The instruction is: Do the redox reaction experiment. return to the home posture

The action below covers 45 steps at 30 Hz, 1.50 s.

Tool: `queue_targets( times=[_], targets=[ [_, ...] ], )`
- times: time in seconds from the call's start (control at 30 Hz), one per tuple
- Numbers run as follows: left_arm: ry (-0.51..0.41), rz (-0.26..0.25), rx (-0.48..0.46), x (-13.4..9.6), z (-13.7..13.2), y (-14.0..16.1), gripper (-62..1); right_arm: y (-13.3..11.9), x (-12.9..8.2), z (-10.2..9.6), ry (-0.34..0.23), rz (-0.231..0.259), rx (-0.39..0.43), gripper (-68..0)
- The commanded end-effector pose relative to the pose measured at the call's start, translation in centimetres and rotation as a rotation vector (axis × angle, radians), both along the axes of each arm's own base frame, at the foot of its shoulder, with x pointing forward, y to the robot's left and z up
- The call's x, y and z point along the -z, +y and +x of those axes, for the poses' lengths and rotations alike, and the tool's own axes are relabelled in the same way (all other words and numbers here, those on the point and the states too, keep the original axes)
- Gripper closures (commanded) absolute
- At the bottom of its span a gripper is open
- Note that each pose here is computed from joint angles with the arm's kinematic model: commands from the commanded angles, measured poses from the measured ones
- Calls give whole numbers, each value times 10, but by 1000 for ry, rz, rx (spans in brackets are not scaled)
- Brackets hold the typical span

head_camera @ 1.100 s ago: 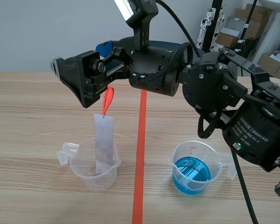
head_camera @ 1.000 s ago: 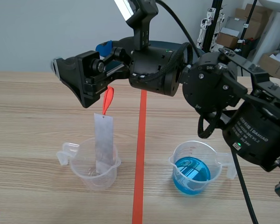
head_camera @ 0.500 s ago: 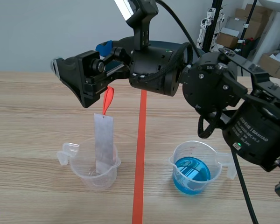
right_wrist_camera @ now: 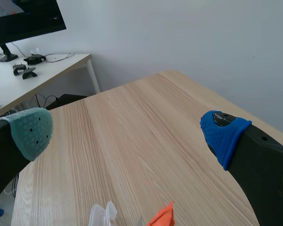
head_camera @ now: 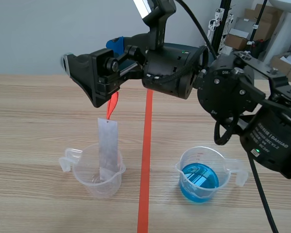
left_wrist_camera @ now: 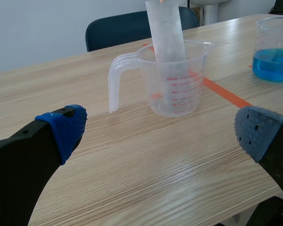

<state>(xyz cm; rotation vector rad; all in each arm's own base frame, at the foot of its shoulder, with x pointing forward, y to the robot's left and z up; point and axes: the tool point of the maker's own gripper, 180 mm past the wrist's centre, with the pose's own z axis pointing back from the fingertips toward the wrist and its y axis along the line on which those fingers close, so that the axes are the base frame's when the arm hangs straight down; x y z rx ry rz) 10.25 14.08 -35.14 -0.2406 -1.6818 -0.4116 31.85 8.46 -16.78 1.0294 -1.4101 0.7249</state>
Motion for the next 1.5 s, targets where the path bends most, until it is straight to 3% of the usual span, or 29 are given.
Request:
queue_targets(
  times=[0.0,0.2,0.4,0.6,0.8,0.97,1.2,1.4,1.47],
  targets=[
    [-42,4,4,-9,5,3,-623,-10,-15,4,-40,36,18,-679],
    [32,33,-3,5,7,4,-623,-37,-30,9,-117,41,56,-679],
    [39,38,7,7,5,3,-623,-75,-49,16,-190,37,111,-679],
    [17,52,-20,1,7,17,-623,-120,-64,25,-221,16,174,-679],
    [-121,80,-81,-45,6,72,-623,-169,-79,33,-226,-7,260,-679],
    [-87,151,15,-74,18,85,-623,-212,-84,35,-235,-28,367,-679],
    [-43,75,156,-130,45,61,-623,-272,-85,30,-244,-46,544,-679],
    [-34,44,252,-158,58,24,-623,-310,-67,20,-269,-166,680,-679],
    [-48,35,269,-166,59,15,-623,-321,-59,16,-260,-180,726,-679]
  ],
)
